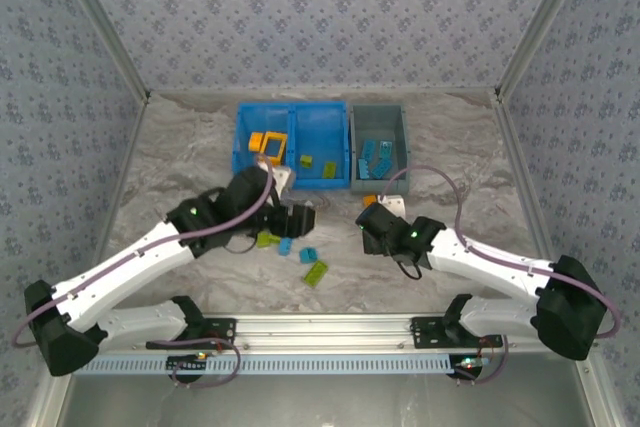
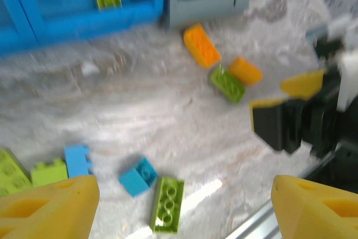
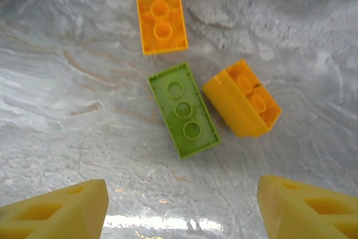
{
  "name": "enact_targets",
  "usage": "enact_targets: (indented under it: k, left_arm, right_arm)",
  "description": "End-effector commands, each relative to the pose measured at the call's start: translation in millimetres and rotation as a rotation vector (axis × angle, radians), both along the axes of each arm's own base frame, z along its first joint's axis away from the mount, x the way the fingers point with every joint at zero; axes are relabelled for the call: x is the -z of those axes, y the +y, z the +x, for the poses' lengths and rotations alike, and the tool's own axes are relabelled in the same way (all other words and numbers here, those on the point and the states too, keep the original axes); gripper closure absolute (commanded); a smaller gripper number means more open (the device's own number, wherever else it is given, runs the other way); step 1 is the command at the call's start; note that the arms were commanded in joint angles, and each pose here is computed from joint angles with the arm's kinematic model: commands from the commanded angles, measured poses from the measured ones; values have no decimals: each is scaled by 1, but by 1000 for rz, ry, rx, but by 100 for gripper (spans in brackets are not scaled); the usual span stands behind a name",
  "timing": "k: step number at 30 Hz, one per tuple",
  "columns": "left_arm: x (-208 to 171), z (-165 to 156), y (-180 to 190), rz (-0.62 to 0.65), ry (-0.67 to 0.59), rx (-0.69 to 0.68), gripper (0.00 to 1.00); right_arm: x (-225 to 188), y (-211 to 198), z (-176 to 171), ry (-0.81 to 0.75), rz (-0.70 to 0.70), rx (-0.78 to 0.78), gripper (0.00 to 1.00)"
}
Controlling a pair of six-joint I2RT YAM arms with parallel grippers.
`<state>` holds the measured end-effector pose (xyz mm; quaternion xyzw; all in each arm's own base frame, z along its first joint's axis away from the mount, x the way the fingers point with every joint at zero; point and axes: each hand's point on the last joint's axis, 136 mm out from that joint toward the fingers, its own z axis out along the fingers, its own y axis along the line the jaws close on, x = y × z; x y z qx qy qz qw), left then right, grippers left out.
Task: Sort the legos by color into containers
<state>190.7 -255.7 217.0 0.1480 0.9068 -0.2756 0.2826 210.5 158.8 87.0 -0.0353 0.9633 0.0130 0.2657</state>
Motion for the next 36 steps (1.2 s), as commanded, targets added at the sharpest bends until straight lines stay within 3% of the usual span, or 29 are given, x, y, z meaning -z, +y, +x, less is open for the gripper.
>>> enact_targets:
  k: [1,6,14,30,36]
  left_arm:
    - [-2,-10,-8,-88,-15,-63,19]
    - [13,-26,-14,-49,-9,-50,20]
    - [13,-27,-16,-34,-20,-51,20]
    - [14,-27,-18,-34,-18,-46,20]
    - [13,-26,-20,-38,-21,-46,20]
  right_arm:
    - [14,3,1,97,34,-11,26]
    - [29,3,19,153,47,-2,27]
    - [39,11,29,189,77,14,33]
    - [63,8,46,218,-6,8,34]
    - [76,8,43,238,-29,1,47]
